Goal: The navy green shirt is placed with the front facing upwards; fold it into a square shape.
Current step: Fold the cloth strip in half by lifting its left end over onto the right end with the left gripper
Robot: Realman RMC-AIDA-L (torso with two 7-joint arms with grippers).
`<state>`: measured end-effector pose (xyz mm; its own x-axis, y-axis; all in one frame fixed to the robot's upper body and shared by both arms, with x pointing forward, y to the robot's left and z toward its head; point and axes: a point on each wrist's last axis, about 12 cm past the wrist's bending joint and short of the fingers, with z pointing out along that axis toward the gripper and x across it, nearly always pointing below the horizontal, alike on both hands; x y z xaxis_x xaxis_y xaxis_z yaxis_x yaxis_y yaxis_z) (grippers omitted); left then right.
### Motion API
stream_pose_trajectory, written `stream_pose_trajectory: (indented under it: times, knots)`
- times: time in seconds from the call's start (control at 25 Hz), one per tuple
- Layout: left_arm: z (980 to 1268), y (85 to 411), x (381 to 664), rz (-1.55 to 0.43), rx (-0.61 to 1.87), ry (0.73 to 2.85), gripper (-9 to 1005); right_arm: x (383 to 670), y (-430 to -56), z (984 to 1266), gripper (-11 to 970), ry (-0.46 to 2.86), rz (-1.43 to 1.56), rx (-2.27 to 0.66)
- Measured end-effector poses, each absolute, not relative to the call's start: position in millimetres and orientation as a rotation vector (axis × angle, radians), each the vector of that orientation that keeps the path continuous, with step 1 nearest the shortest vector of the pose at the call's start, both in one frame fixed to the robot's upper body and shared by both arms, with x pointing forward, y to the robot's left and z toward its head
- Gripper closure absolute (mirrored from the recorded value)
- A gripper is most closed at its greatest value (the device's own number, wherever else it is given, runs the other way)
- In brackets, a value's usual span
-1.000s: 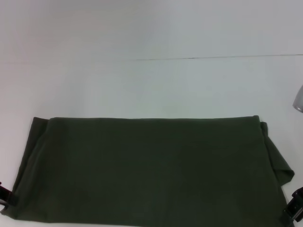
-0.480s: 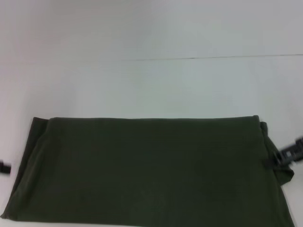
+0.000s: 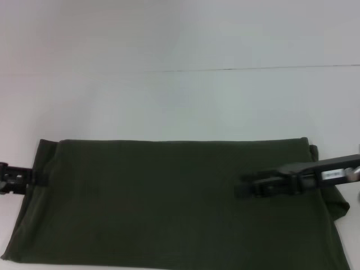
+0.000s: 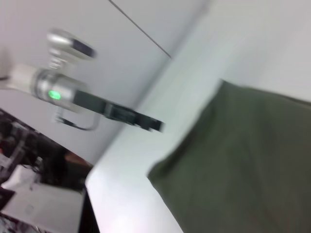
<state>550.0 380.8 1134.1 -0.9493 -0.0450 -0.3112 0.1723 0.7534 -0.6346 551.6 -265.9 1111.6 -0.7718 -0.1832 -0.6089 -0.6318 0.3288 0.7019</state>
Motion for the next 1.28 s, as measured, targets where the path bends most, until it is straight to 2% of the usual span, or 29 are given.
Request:
stream_pose_trajectory:
  times: [0.24,0.4,0.72,1.28]
  knots:
    - [1129.1,363.4,556.5,-1.111,0.131,2.604,148,549.1,-252.2,1083.1,96,2.116,1.359,-0.592]
    - [1118.7,354.0,562.6,-1.076,0.127,2.634,150,551.2,-247.6,1072.4,96,2.088,1.318,-0.528]
    - [1109.2,340.9,568.9,-1.021,0.151,2.708,153,553.9,-240.0,1067.6,97,2.075,1.294,-0.523]
    - [1107.3,350.2,573.0,-0.881,0.127,2.75,157,551.5,-233.0,1063.1,96,2.109,1.223,-0.746]
